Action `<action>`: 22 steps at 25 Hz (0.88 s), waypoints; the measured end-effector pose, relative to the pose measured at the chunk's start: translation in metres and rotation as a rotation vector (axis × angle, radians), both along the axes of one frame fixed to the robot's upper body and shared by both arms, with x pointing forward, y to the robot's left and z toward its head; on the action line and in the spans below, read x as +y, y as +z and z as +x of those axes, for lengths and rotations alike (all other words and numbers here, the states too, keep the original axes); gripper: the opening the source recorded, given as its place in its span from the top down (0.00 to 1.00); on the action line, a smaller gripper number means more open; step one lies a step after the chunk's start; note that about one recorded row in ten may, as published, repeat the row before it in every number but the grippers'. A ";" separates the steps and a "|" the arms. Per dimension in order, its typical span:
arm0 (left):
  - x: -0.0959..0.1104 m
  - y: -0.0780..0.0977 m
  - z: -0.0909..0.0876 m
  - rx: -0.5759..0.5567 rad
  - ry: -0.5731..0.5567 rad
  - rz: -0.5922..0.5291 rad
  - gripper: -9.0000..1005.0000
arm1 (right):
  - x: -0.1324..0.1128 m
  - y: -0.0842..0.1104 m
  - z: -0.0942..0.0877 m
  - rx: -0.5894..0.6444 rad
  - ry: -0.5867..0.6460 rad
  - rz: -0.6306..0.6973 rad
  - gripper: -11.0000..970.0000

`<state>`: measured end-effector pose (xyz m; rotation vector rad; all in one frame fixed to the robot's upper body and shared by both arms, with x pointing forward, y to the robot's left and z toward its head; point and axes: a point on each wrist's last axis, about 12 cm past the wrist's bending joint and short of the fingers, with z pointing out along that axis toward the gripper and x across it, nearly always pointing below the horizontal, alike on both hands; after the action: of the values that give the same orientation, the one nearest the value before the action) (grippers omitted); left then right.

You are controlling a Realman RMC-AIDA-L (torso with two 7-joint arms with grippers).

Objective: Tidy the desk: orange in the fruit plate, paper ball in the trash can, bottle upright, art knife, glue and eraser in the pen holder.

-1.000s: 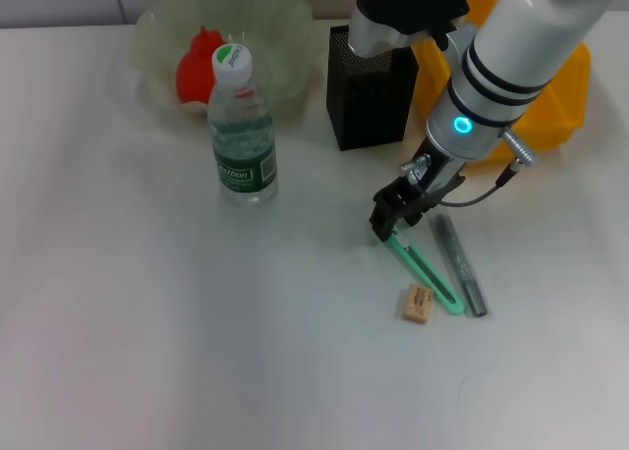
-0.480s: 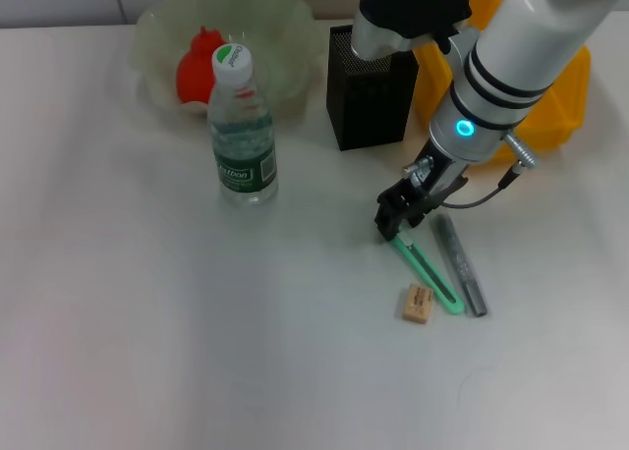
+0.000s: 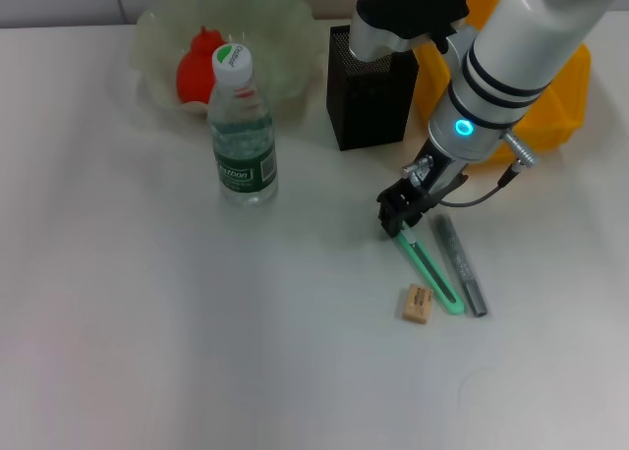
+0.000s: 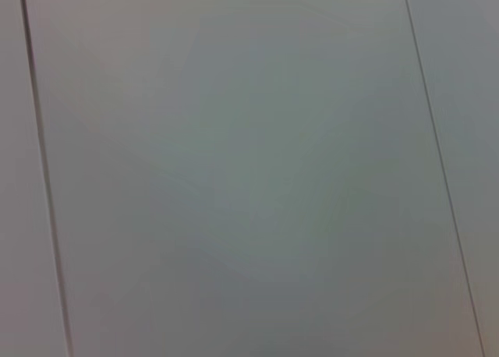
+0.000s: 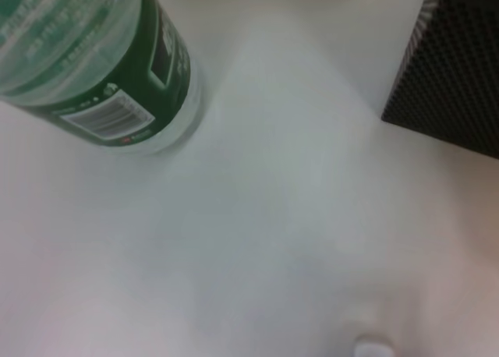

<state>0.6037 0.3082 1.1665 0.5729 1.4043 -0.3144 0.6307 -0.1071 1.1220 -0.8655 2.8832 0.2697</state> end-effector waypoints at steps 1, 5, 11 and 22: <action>0.000 0.000 0.000 -0.001 0.000 0.001 0.23 | 0.000 0.000 0.000 0.000 -0.001 0.000 0.71; 0.000 0.001 0.000 -0.007 0.000 0.005 0.23 | -0.001 -0.001 0.000 0.002 -0.003 0.001 0.73; 0.000 0.000 0.000 -0.006 0.001 0.003 0.23 | -0.002 -0.001 -0.001 0.006 -0.010 0.009 0.79; 0.002 -0.001 -0.002 -0.006 0.006 -0.006 0.23 | -0.027 0.004 -0.001 -0.005 -0.112 0.199 0.81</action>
<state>0.6020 0.3101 1.1658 0.5646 1.3989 -0.3115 0.6299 -0.1344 1.1262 -0.6668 2.8261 0.5304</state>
